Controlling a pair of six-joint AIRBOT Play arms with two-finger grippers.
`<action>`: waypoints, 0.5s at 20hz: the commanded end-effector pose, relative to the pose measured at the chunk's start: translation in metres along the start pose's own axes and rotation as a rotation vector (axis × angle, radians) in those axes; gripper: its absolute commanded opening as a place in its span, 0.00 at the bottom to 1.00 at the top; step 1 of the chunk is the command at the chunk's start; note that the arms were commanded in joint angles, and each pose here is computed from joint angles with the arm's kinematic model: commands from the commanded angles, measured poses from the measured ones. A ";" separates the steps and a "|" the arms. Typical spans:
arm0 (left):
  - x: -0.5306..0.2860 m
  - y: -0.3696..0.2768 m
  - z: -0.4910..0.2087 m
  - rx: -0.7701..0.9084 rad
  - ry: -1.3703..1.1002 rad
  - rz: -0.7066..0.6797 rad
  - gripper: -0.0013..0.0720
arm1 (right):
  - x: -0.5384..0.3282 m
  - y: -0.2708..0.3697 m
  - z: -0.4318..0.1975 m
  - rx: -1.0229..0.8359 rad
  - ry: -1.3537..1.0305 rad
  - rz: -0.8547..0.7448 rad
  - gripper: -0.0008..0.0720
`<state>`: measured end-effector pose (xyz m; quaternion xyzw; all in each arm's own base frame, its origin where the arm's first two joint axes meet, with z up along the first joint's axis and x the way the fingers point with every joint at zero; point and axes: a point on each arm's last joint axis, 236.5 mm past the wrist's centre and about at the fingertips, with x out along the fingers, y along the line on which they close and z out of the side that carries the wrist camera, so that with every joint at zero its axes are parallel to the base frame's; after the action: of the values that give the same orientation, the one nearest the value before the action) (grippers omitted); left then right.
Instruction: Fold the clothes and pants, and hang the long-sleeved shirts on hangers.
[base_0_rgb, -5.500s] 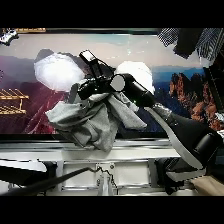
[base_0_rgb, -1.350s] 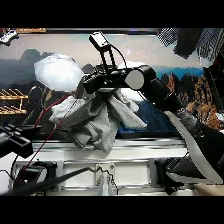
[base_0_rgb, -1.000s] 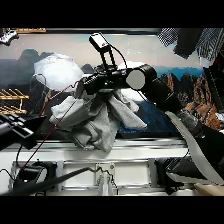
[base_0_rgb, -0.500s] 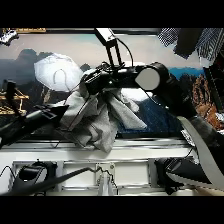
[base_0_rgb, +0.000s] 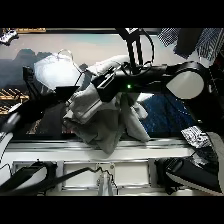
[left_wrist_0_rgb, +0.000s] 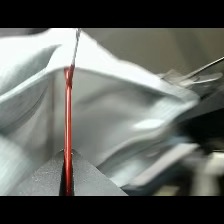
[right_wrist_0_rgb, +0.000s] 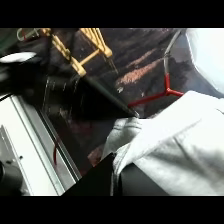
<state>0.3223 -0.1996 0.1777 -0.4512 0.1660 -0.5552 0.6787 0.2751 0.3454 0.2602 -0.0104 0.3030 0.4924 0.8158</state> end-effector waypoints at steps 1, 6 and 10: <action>-0.021 -0.004 0.014 -0.096 -0.029 -0.289 0.04 | -0.005 -0.020 -0.003 -0.061 0.013 -0.094 0.06; -0.023 0.029 0.004 -0.146 -0.007 -0.243 0.04 | -0.004 -0.074 0.023 -0.176 -0.072 -0.301 0.06; -0.023 0.035 -0.037 -0.215 0.210 -0.198 0.04 | 0.021 -0.113 0.019 -0.128 -0.063 -0.343 0.06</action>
<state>0.3279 -0.1862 0.1433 -0.5021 0.1843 -0.6238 0.5699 0.3547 0.3148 0.2451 -0.0929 0.2455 0.3896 0.8828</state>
